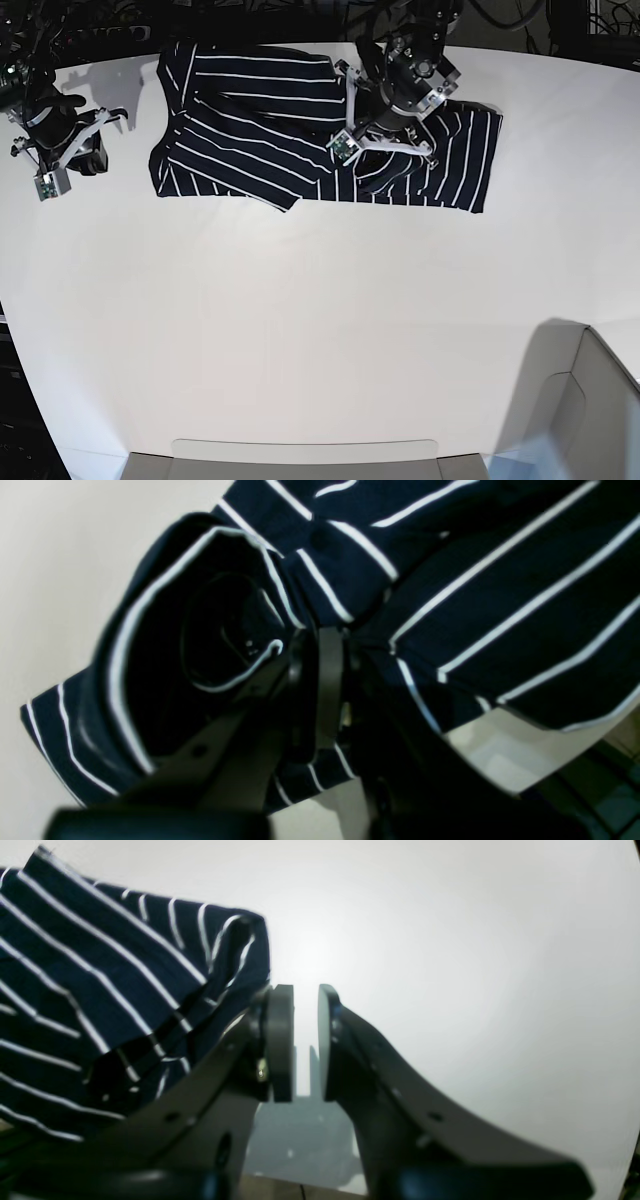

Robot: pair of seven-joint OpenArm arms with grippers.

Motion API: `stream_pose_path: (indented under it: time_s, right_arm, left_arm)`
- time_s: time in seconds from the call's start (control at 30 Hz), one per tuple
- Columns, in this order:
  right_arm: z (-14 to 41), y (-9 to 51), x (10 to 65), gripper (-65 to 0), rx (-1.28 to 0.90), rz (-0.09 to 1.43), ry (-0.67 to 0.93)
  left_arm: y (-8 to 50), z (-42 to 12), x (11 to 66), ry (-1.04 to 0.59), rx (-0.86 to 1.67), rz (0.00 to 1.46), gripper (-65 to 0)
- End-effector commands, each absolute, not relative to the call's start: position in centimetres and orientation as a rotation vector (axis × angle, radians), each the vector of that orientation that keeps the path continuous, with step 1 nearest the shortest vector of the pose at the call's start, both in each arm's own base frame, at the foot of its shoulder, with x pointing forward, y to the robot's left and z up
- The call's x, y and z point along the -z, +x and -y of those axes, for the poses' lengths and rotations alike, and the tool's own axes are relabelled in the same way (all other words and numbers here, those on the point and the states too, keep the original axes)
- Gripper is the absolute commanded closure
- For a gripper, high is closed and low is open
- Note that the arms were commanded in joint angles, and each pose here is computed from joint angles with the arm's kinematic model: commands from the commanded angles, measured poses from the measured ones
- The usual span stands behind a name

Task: Fold the T-shirt properly
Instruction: 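Carry the strip end with the left gripper toward the middle, then release the folded end and press it flat with the left gripper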

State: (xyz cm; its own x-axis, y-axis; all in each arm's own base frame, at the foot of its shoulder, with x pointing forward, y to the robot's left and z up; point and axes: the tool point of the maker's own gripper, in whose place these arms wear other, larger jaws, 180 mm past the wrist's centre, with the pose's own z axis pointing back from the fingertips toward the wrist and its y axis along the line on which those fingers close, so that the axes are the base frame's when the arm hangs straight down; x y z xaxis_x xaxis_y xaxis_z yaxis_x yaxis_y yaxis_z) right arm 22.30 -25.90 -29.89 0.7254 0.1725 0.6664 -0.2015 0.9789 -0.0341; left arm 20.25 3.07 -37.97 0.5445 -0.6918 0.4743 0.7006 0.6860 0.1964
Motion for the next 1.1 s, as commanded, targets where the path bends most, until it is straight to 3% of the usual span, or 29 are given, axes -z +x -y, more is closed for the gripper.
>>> stream_pose_path:
  time_s: [0.0,0.07,0.13,0.47,0.6,0.8,1.07]
  right_arm:
    - [25.9,22.8,29.0,-9.3,-0.221,0.765,0.038]
    - [25.8,22.8,29.0,-9.3,-0.222,0.764,0.039]
    - [25.8,22.8,29.0,-9.3,-0.222,0.764,0.039]
    - [25.8,23.2,28.8,-9.3,-0.222,0.777,0.038]
    - [25.8,23.4,28.7,-9.3,-0.222,0.781,0.037]
    - [25.9,23.7,29.1,-9.3,-0.216,0.774,0.046]
    - [25.7,23.9,29.4,-9.3,-0.214,0.768,0.057]
  left_arm:
    - [20.6,-2.6,37.3,-0.028,0.823,0.587,-12.6]
    - [20.6,-2.5,37.2,-0.032,0.822,0.586,-17.4]
    - [20.4,-2.1,37.2,-0.069,0.815,0.581,-17.4]
    - [19.5,3.3,35.0,-0.368,0.742,0.657,-0.4]
    - [19.9,4.9,33.6,-0.452,0.707,0.7,0.0]
    - [22.9,3.8,32.1,-0.424,0.643,0.779,0.0]
    - [31.5,-7.0,28.0,-0.19,0.394,0.995,0.0]
